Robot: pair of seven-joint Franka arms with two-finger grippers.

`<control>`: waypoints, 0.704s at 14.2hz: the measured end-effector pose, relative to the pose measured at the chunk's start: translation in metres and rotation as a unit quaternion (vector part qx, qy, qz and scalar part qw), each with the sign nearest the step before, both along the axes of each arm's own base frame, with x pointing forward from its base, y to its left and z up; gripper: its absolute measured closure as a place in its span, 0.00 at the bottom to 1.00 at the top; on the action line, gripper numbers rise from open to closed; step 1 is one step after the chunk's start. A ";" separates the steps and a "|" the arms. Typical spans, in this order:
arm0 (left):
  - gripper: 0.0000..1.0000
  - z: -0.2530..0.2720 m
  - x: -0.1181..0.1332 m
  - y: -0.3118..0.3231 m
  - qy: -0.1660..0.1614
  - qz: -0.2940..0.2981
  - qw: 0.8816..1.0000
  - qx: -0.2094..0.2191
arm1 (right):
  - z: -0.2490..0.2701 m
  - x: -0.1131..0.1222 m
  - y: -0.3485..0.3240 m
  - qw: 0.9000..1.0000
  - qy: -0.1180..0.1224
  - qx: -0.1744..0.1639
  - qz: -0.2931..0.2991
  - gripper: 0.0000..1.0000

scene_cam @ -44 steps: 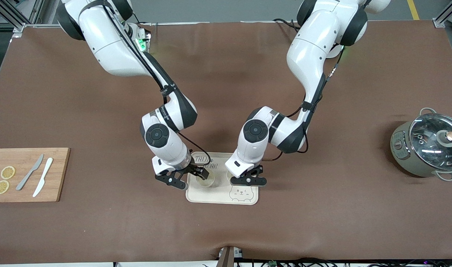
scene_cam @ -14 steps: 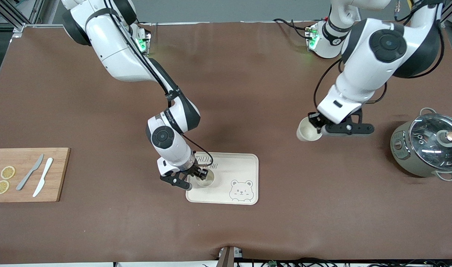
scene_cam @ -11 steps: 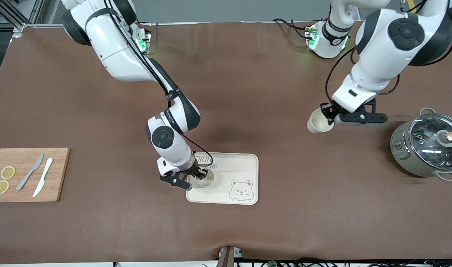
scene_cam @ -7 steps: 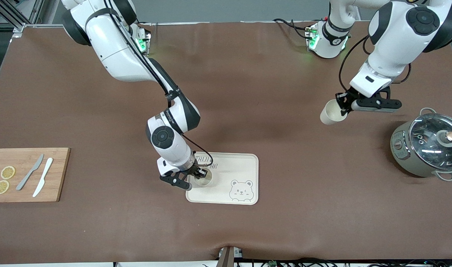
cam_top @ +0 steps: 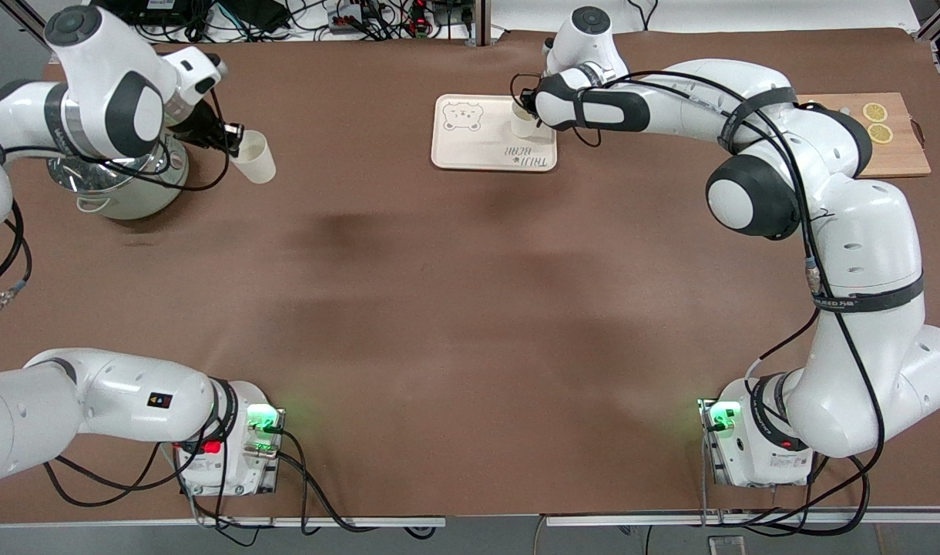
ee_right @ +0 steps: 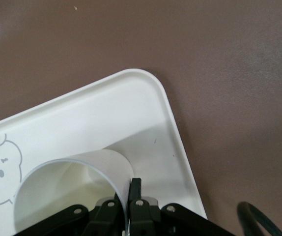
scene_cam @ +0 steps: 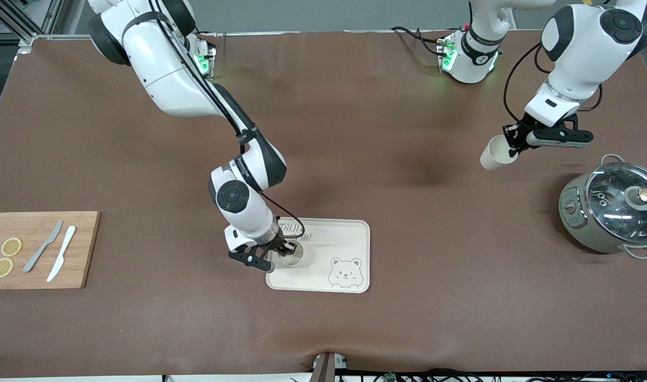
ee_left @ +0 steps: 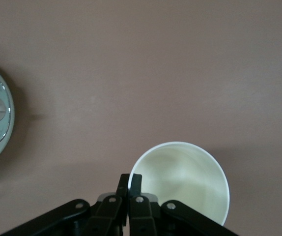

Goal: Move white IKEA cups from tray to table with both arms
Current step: 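Lower the held cup onto the table beside the pot, then lift the cup with the right gripper and carry it toward the cutting board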

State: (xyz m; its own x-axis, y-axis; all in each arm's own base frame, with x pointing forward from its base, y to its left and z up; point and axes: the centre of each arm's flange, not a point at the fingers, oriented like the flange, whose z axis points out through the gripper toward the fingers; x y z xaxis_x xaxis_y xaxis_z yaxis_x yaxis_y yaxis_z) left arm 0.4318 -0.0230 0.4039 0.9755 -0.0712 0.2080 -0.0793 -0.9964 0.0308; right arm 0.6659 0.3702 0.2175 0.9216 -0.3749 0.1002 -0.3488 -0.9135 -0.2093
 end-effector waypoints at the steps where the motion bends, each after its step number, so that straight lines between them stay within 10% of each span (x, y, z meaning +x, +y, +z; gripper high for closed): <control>1: 0.97 -0.008 -0.004 0.007 -0.002 -0.001 1.000 0.002 | 0.001 0.001 -0.001 1.000 -0.001 0.000 -0.001 0.95; 10: 0.97 -0.065 -0.033 0.015 -0.025 -0.004 1.000 0.005 | 0.065 0.009 -0.021 0.999 0.036 -0.027 -0.007 0.95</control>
